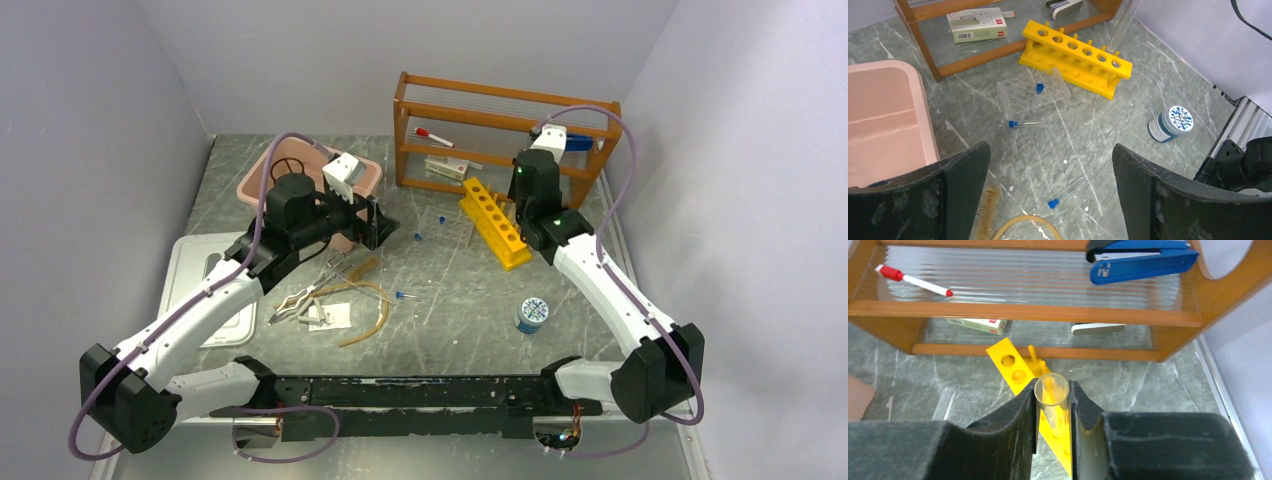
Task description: Organize the chemistry lab equipment
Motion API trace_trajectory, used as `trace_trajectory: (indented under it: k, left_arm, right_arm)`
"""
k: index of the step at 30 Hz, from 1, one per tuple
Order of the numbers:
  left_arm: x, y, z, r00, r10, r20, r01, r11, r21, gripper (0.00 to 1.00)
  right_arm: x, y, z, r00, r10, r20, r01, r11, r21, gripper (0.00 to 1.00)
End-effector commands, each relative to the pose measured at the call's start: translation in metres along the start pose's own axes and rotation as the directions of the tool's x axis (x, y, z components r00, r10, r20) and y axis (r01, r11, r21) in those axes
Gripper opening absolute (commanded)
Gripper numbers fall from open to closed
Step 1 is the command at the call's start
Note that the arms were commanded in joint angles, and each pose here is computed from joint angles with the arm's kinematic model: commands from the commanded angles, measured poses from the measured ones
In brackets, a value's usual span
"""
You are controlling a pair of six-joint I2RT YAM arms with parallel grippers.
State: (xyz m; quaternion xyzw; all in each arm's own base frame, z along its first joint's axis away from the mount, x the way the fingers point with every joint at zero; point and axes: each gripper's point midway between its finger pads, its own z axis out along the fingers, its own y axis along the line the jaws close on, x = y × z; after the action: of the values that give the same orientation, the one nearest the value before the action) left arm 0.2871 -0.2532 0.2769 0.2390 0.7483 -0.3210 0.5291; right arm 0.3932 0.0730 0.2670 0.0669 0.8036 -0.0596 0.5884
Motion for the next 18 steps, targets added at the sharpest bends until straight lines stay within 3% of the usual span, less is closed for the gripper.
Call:
trace_trajectory:
  k: [1,18]
  left_arm:
    - [0.003,-0.004,0.001,1.000,0.009,-0.009,-0.009,1.000,0.029,0.95]
    - [0.007,-0.004,0.001,1.000,-0.001,-0.022,0.002,1.000,0.031,0.94]
  right_arm:
    - [0.002,-0.012,-0.003,0.998,0.069,0.014,-0.069,0.997,0.046,0.24]
    - [0.035,-0.024,-0.008,0.997,0.075,-0.019,-0.074,0.994,0.077,0.24]
